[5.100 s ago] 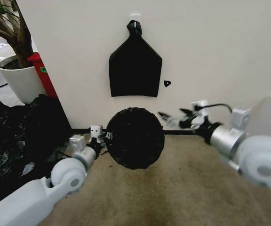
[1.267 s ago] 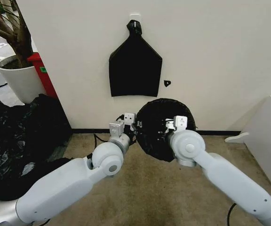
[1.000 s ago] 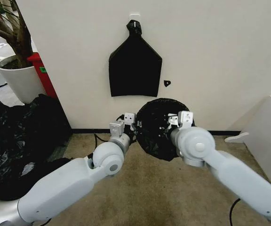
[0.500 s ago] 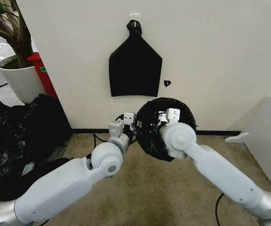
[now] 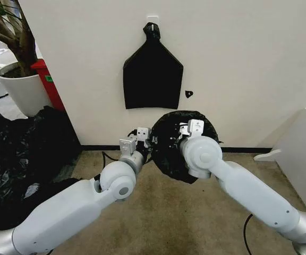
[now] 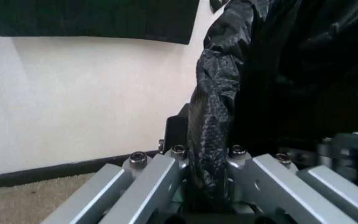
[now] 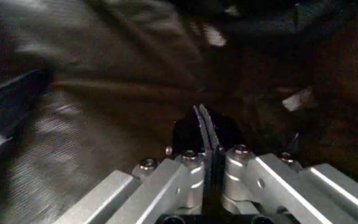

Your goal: Place the garbage bag over the trash bin.

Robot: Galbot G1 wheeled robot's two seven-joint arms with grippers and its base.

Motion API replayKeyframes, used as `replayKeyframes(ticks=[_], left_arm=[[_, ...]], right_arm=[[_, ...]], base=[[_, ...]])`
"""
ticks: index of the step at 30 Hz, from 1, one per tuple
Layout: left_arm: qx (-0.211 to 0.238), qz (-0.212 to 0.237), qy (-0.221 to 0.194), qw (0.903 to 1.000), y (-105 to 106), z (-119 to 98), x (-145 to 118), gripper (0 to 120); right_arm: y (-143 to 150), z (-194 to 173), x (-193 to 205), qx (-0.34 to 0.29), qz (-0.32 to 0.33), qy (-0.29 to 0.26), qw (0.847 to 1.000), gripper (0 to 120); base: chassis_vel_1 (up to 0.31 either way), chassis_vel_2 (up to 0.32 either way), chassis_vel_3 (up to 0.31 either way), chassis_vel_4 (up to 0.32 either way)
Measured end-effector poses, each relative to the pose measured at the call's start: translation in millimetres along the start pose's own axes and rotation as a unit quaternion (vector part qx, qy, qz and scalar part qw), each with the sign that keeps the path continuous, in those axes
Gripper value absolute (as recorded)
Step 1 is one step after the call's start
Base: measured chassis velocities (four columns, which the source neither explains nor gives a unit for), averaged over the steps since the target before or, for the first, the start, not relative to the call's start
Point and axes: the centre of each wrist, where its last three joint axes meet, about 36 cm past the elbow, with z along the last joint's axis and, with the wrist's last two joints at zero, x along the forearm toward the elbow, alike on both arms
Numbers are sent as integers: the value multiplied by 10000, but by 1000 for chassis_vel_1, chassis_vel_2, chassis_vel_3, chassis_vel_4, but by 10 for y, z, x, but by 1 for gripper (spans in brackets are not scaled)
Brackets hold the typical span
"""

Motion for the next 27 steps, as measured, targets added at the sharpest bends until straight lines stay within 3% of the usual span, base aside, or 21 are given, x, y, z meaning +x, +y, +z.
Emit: replayKeyframes(ticks=[15, 22, 27], left_arm=[[105, 139, -26, 9998, -21, -102, 110, 1], [119, 143, -26, 9998, -24, -96, 99, 1], [128, 40, -20, 9999, 42, -62, 70, 1]], right_arm=[[12, -11, -762, -130, 494, 259, 9984, 0], [96, -36, -762, -221, 484, 189, 9984, 0], [161, -20, -471, -155, 299, 54, 9994, 0]], base=[[0, 0, 0, 0], [0, 0, 0, 0], [0, 0, 0, 0]])
